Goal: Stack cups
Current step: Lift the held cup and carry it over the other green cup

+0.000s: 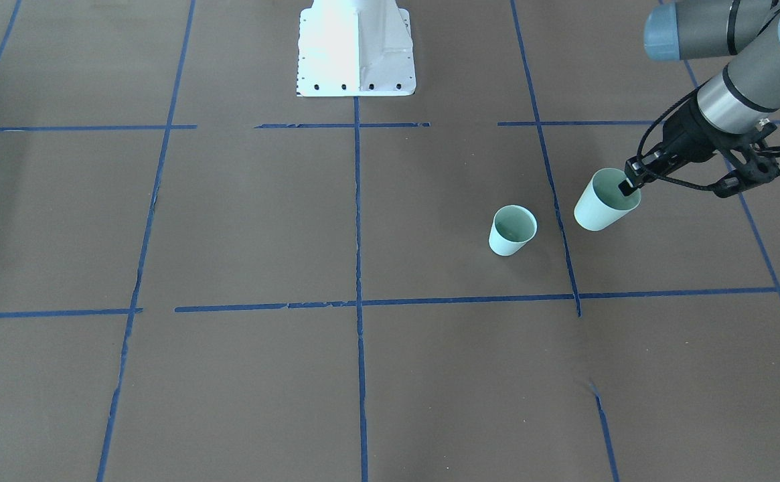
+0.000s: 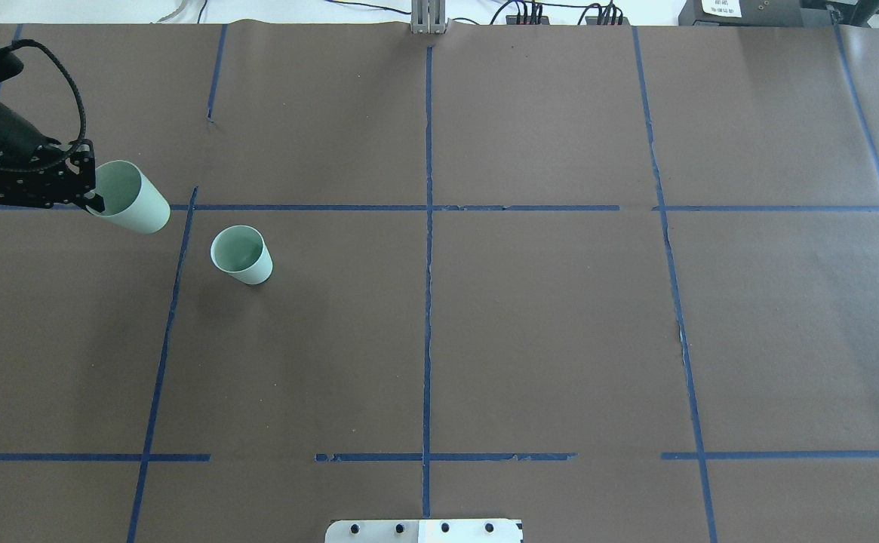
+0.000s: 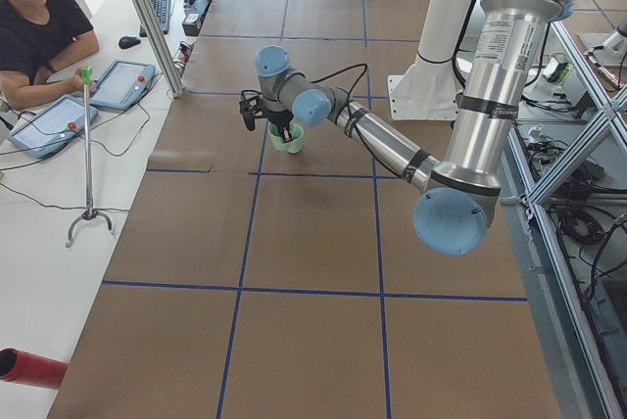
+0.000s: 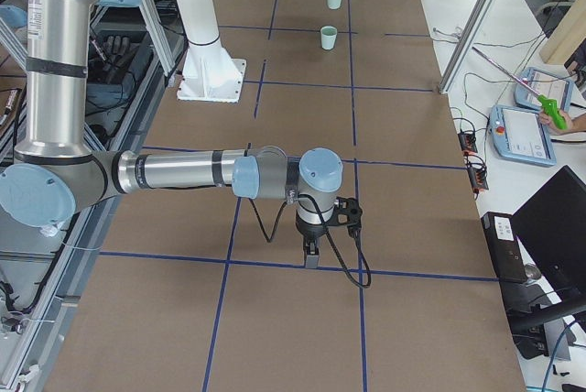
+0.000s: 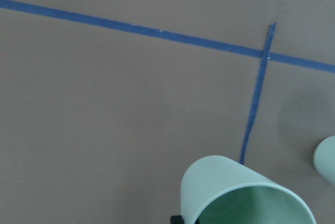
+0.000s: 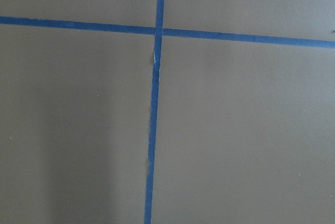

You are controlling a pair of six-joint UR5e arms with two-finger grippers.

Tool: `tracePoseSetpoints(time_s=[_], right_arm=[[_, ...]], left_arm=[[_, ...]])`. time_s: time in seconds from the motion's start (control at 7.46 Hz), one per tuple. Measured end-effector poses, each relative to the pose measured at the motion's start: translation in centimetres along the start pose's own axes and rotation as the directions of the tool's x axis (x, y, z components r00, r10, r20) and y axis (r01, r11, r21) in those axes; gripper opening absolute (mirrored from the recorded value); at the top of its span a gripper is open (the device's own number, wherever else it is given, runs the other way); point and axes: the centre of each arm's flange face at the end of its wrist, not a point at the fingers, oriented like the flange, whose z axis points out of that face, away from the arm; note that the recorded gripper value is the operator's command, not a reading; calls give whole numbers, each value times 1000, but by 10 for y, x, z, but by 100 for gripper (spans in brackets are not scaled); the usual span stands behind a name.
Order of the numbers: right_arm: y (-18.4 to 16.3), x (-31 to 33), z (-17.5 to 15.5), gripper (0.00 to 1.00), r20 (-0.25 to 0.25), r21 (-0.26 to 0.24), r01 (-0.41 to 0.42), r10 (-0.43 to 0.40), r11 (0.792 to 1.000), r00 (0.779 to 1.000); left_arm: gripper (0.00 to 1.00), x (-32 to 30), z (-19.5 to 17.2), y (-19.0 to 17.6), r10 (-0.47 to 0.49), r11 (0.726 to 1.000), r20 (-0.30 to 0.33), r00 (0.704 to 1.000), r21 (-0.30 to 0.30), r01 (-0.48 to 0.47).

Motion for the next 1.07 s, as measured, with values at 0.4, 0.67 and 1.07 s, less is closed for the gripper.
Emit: tracePoseSetpoints(time_s=[0.4, 0.67, 1.07], right_arm=[[0, 0, 0, 100, 1, 0, 0, 0, 1000, 1000], [0, 0, 0, 100, 0, 0, 0, 0, 1000, 1000], [0, 0, 0, 100, 1, 0, 0, 0, 1000, 1000]], left_arm=[[0, 75, 33, 29, -98, 995, 3, 995, 3, 98], [0, 88, 56, 43, -102, 995, 28, 994, 6, 102], [0, 71, 65, 46, -118, 993, 55, 991, 5, 118]])
